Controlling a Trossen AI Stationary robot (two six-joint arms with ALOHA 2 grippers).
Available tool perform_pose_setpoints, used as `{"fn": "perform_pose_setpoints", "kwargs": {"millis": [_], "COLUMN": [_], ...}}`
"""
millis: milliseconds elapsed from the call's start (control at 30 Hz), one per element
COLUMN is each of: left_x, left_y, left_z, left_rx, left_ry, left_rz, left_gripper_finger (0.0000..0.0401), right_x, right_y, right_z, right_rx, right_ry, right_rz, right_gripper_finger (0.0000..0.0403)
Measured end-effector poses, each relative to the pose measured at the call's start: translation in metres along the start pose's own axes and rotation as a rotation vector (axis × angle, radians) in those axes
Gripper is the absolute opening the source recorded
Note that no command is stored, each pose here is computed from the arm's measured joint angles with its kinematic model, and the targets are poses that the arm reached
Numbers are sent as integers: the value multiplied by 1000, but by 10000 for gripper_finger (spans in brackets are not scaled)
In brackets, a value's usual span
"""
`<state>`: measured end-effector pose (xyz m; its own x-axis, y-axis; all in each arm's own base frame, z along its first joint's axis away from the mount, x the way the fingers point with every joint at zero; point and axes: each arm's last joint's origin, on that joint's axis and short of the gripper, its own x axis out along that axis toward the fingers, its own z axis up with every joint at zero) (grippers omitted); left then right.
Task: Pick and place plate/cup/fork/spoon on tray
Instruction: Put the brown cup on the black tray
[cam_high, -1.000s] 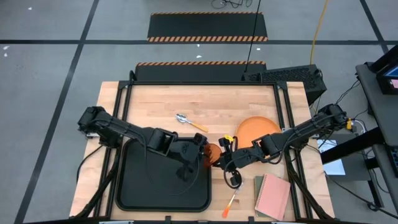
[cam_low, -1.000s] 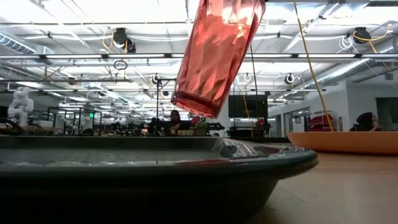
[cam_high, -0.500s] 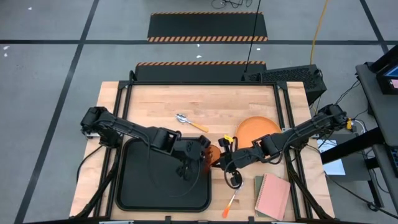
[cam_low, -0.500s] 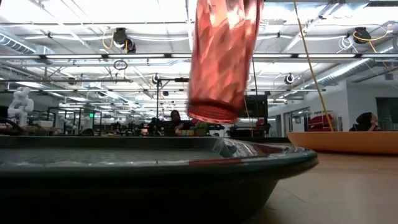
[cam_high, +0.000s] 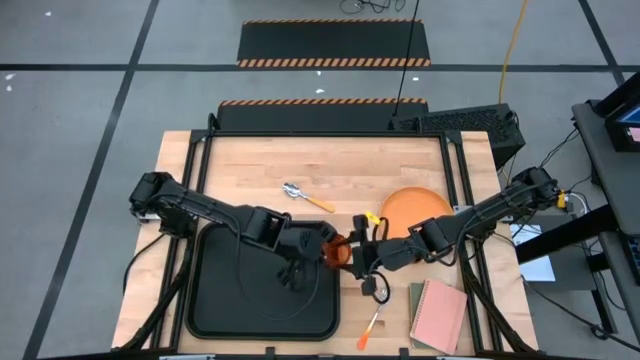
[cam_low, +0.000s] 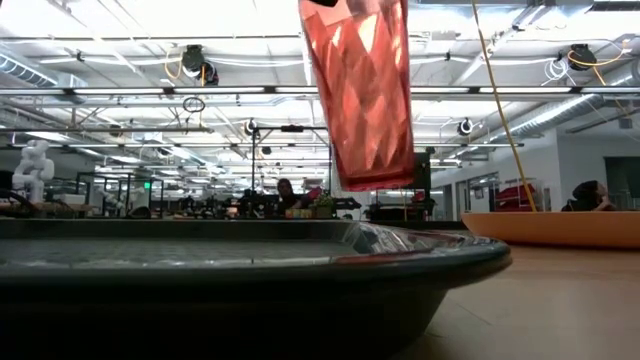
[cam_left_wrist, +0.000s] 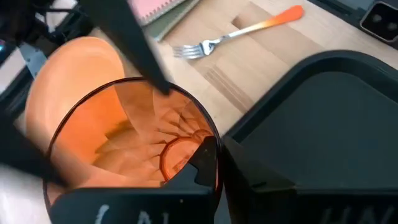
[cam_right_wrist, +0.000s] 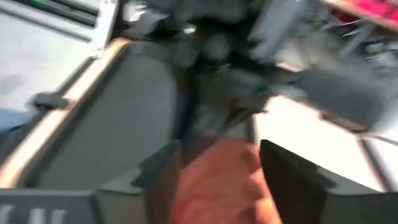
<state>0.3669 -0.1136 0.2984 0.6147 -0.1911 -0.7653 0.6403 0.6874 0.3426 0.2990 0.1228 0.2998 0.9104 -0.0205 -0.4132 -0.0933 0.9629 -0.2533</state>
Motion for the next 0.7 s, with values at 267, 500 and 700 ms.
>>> {"fn": "perform_pose_setpoints", "kwargs": {"millis": [267,500,700], "left_x": [-26,-74,-108], "left_y": [-10,-32,-56], "left_z": [-3,-1,-6], "left_rx": [-119,-278,-375], "left_ry": [81,122,173], "left_rz": [15,67,61], "left_gripper_finger": [8,8,11], "right_x": [-35,-60,-65], "right_y": [8,17,19], "right_z": [11,8,2], "right_rx": [-45,-58,-28], "right_ry": [-42,-8,39], "right_rz": [-154,-110,-93], "right_gripper_finger": [284,266,258]}}
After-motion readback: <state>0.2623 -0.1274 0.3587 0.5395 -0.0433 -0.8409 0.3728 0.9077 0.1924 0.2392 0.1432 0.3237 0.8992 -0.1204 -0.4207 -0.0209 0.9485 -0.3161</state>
